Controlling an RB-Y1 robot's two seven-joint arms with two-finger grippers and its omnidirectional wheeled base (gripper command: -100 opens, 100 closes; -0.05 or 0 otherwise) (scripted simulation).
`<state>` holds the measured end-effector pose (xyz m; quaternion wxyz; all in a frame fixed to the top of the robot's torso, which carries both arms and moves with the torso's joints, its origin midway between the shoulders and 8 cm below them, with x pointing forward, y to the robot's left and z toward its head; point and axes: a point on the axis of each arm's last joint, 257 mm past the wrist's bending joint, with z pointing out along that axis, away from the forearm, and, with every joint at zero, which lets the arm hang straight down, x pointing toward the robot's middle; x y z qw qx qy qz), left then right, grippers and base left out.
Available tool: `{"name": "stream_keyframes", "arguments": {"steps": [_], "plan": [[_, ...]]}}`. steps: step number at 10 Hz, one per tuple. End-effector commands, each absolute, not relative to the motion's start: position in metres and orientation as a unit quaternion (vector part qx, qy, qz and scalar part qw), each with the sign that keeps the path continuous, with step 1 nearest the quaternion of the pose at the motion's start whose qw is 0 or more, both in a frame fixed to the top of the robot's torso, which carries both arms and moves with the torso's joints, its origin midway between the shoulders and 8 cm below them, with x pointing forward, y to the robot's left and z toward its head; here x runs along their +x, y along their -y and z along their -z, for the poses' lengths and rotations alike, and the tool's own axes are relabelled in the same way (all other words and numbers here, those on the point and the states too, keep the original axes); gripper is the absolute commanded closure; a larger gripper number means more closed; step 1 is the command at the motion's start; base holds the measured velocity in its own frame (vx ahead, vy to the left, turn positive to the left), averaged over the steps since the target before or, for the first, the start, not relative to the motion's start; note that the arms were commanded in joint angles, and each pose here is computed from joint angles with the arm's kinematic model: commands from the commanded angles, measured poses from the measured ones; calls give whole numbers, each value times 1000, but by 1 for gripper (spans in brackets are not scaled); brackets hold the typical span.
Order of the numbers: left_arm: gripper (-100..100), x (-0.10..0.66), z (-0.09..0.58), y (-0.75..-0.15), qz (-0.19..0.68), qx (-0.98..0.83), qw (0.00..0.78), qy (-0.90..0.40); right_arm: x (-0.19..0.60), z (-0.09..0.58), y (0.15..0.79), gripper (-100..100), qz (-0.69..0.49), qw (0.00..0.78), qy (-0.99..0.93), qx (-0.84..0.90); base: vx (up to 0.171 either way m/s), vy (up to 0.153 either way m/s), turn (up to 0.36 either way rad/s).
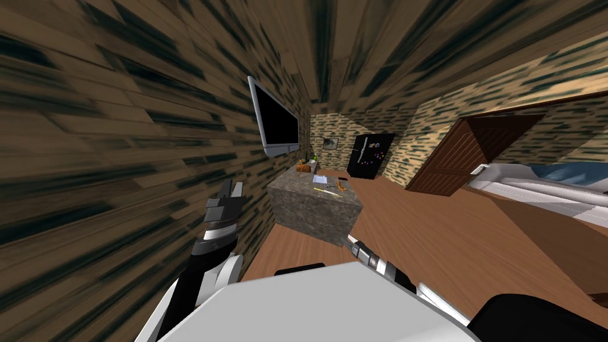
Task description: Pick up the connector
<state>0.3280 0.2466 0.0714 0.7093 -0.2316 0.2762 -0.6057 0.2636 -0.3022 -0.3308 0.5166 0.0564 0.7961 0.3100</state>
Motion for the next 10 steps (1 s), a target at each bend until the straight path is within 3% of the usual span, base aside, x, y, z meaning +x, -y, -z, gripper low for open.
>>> {"name": "stream_keyframes", "arguments": {"steps": [1,10], "plan": [[0,328,-71,-247,606,-232,709,-276,242,354,321,-100,-281,490,-825,28,10,100,156],[0,328,-71,-247,606,-232,709,-276,174,412,430,-100,-158,376,-909,-88,47,78,129]]}}
